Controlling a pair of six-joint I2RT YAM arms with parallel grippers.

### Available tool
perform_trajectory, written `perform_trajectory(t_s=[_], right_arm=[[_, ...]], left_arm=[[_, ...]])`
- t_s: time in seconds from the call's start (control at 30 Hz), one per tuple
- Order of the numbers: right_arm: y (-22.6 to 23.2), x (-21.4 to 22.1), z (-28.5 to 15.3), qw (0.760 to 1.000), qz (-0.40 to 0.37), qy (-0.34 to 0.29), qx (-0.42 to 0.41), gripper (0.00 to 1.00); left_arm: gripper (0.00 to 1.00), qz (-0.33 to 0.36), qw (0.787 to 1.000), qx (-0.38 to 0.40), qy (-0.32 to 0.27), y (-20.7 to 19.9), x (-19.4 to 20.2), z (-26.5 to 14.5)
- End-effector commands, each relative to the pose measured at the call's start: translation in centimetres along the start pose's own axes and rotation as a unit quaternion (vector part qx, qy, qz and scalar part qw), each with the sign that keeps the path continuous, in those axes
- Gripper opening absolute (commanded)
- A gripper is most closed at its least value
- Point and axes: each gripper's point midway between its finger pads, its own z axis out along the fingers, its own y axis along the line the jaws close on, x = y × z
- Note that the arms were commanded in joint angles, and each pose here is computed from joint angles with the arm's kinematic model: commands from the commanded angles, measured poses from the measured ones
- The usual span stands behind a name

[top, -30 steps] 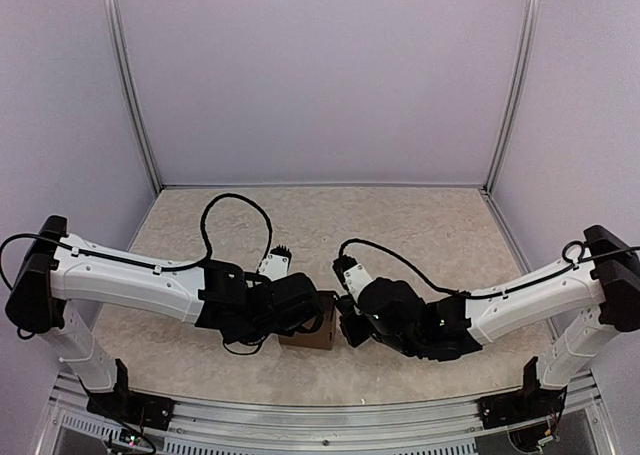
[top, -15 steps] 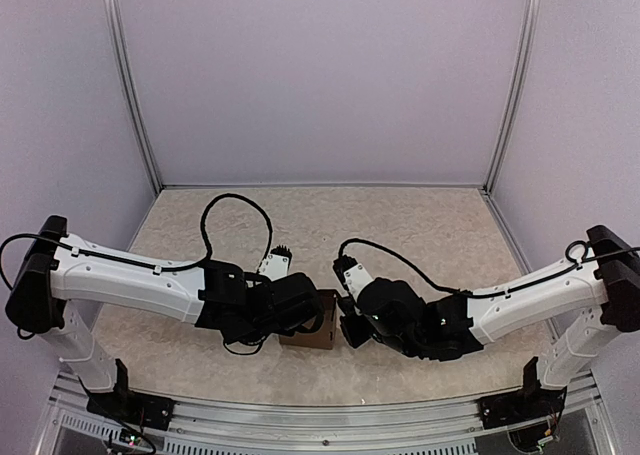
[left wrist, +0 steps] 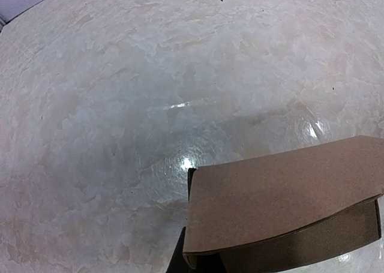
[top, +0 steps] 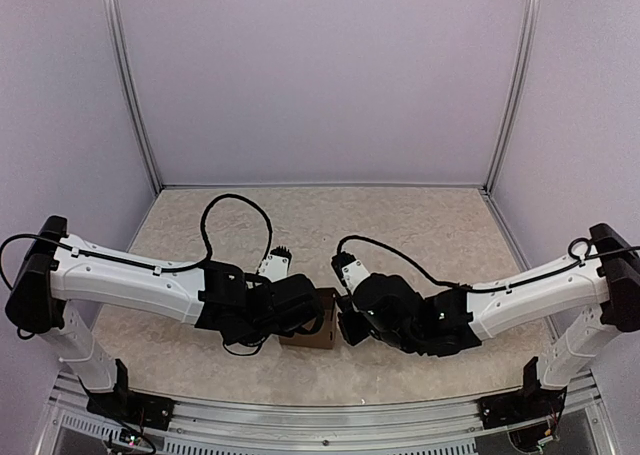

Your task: Fold the paper box

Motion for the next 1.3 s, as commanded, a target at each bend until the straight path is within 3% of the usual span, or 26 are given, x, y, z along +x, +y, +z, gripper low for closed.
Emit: perform_trajectory(t_s=[0.0,0.57,0.97,1.27], right_arm=[[2.6,-3.0,-1.3,0.997,0.053,-0.015,-0.056,0.0],[2.8,-4.4,-1.2,0.989,0.138,-0.003,-0.052,0.0],[2.7,-3.9,-0.2,0.969,0.23,0.021,-0.087,0.0],[2.8,-3.7,0.6,0.961,0.257,0.028,-0.099,0.0]], left_arm=[[0.0,0.028,0.999,0.002,0.046,-0.3,3.1,0.8],[0.0,0.031,0.999,0.003,0.038,-0.7,3.0,0.7],[0.0,0.044,0.999,-0.005,0.031,-1.2,3.1,0.7],[0.0,0.045,0.999,-0.006,0.03,-1.3,3.0,0.8]])
